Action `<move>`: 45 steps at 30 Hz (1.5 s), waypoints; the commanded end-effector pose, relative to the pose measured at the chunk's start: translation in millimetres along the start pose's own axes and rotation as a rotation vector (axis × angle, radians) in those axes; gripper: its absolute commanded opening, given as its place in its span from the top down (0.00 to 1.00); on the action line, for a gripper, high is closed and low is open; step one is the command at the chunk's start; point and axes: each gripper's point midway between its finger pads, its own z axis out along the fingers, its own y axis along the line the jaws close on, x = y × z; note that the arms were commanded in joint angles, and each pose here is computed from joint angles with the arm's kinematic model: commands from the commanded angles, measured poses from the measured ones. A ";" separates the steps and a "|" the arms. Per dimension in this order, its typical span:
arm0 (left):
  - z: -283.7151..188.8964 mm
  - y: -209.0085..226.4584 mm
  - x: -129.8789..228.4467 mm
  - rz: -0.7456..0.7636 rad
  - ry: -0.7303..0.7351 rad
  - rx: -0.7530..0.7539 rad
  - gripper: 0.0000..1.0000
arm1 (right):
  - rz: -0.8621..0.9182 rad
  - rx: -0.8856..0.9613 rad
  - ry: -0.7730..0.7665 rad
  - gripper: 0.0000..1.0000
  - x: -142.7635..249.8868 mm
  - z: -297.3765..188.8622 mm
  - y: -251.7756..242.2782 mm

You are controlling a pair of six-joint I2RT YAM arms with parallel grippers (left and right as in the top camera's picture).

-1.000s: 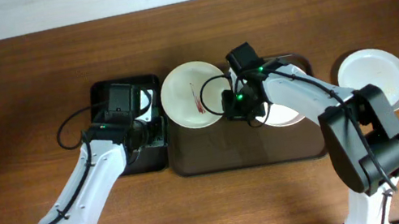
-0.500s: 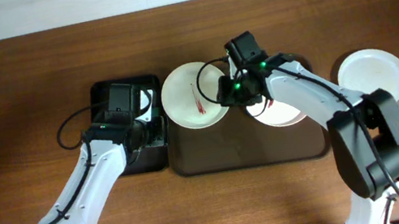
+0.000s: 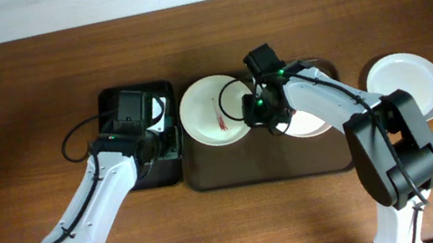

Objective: Clean dirty plates on tray and stack at the side
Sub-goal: 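Grasp the left white plate rim with the right gripper and tilt it, then grasp the green-orange sponge with the left gripper and lift it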

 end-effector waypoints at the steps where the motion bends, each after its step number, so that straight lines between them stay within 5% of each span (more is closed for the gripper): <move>1: -3.7 0.7 0.4 0.002 -0.007 -0.003 0.34 | 0.021 0.043 0.048 0.90 11.0 2.8 -10.8; 17: 17.9 15.1 -0.5 0.000 0.003 -0.076 0.31 | -0.008 0.096 0.155 0.96 37.1 -1.0 -24.1; 24: 45.2 26.3 -0.5 -0.019 0.012 -0.126 0.44 | -0.035 0.092 0.152 0.96 36.2 -0.7 -23.3; 39: 23.7 35.5 -41.3 -0.043 -0.150 -0.155 0.42 | -0.037 0.100 0.145 0.95 34.7 -0.6 -24.6; 45: 28.4 43.0 -30.9 -0.051 -0.107 -0.181 0.42 | -0.037 0.100 0.145 0.95 34.8 -0.6 -24.6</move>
